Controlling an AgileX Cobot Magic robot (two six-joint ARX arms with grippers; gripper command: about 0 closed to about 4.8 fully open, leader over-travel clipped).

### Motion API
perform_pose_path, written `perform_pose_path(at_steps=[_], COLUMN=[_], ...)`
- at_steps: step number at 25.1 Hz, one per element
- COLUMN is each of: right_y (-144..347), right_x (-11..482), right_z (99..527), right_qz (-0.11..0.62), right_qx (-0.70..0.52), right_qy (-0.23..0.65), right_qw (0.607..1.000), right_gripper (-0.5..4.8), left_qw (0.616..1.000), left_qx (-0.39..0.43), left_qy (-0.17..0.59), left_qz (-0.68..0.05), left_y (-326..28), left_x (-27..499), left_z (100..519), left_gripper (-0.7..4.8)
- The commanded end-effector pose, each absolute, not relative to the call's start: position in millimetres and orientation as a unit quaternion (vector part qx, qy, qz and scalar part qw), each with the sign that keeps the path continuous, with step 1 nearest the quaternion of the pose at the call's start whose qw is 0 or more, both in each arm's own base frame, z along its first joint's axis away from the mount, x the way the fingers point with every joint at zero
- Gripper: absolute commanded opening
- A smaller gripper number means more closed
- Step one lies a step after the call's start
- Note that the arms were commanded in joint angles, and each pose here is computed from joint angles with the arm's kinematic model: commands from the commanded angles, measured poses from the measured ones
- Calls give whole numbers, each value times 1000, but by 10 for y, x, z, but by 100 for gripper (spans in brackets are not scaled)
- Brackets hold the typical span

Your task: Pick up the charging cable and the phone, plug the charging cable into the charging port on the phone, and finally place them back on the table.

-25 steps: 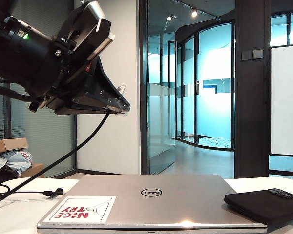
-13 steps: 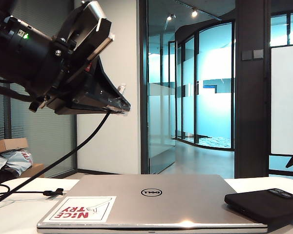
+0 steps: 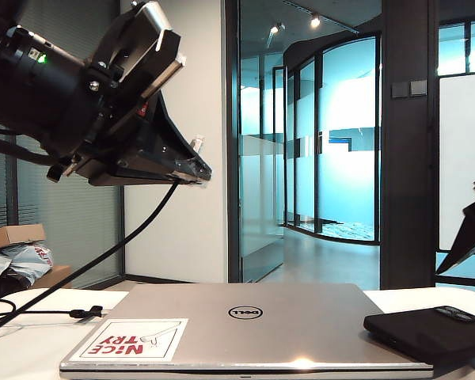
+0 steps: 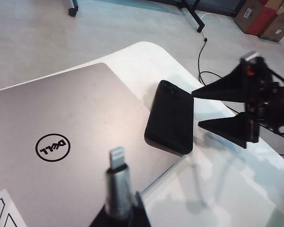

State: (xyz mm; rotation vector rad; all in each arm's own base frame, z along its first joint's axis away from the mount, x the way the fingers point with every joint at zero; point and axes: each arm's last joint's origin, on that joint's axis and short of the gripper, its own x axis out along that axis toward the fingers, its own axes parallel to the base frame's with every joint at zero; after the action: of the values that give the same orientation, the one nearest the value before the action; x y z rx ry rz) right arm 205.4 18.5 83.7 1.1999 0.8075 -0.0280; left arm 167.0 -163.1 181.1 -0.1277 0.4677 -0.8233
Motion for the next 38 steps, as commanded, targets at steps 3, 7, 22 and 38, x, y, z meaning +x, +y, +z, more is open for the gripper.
perform_pose_path(at_steps=[3,7,22,38], right_y=[198,188,189,190], right_x=[2123,2095,2145,2171], right_z=[837,794,546,465], right_qz=[1,-26,-36,-38], right_qx=[551,547,546,546], right_qy=[373,386,397,397], right_qw=[746,742,737,737], right_gripper=[417,417,368,182], left_qw=[889,889,889,889], left_qx=[-64,-64,-64,-64], left_qy=[216,216,216,216], left_qz=[-399,-399,-399,-399], left_y=[-1636,-1636,-1636,-1636], left_x=[1676,1676,1676,1676], left_z=[1839,1838,1838,1838], left_gripper=[-6,-6,-6,-6])
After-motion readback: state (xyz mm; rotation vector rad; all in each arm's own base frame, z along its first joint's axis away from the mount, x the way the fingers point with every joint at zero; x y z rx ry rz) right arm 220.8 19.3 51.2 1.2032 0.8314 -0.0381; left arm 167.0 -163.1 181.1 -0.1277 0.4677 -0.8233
